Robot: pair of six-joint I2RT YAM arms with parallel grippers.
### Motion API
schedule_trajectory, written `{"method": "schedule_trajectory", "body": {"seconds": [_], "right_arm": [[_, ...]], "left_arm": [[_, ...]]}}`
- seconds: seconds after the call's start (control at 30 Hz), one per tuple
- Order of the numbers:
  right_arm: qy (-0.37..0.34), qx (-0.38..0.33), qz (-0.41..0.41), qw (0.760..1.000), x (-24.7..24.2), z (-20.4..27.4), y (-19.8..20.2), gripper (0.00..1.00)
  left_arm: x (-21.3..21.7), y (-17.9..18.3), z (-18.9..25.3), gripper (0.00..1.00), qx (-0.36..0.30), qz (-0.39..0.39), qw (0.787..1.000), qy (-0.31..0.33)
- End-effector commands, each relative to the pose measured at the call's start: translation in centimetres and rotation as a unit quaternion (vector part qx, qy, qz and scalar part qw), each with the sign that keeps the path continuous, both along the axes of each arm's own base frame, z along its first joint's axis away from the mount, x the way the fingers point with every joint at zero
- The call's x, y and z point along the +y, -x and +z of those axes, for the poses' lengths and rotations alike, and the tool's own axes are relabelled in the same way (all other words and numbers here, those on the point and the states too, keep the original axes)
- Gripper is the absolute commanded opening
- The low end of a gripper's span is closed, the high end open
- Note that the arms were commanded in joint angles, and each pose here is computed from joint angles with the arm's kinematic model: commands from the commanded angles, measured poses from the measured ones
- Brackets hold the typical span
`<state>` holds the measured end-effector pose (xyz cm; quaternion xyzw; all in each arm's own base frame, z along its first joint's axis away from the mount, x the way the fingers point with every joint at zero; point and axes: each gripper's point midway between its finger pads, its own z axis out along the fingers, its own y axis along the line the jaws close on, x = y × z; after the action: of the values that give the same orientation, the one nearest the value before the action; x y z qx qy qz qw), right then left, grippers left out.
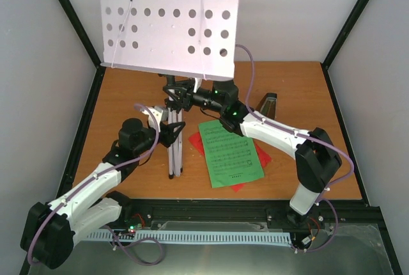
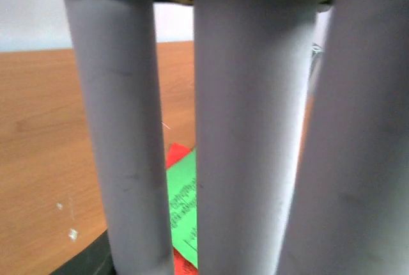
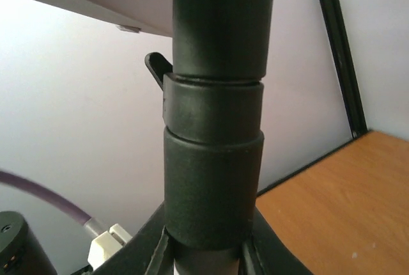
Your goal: Pack up the instrument practice props
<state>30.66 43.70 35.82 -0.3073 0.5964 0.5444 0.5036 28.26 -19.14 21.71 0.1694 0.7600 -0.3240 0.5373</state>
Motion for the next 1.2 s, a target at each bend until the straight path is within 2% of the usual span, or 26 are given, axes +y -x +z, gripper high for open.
{"method": "schedule_trajectory", "body": {"seconds": [0.0,0.17,0.23,0.3,0.5,0.8,0.97,1.17], "right_arm": [[-0.039,-0.005,-0.046,0.998,-1.6,5.0,-1.1,0.03],[-0.002,0.110,-0.084,0.990,-2.3,-0.2,-6.3,0.03],[0.007,0.136,-0.091,0.986,-2.4,-2.7,-7.5,0.03],[0.022,0.154,-0.098,0.983,-2.4,-5.1,-8.4,0.08],[0.071,0.191,-0.116,0.972,-2.1,-11.9,-9.8,0.18],[0.159,0.223,-0.151,0.950,-2.5,-19.9,-11.3,0.39],[0.181,0.219,-0.161,0.945,-3.1,-21.7,-11.2,0.48],[0.179,0.209,-0.168,0.947,-4.4,-21.2,-10.3,0.62]], "left_arm": [[0.2,0.1,2.6,0.31,-0.010,0.006,0.999,0.039],[0.1,2.1,3.1,0.13,0.025,-0.015,0.997,0.069],[-0.1,2.9,2.9,0.06,0.046,-0.028,0.995,0.085],[-0.2,3.3,2.4,0.01,0.073,-0.030,0.992,0.103],[0.4,2.4,-0.1,0.00,0.140,0.018,0.981,0.134],[0.7,-0.2,-4.2,0.00,0.225,0.084,0.962,0.130],[0.9,-1.6,-5.0,0.00,0.237,0.113,0.955,0.141],[2.0,-3.0,-6.0,0.00,0.251,0.167,0.943,0.139]]}}
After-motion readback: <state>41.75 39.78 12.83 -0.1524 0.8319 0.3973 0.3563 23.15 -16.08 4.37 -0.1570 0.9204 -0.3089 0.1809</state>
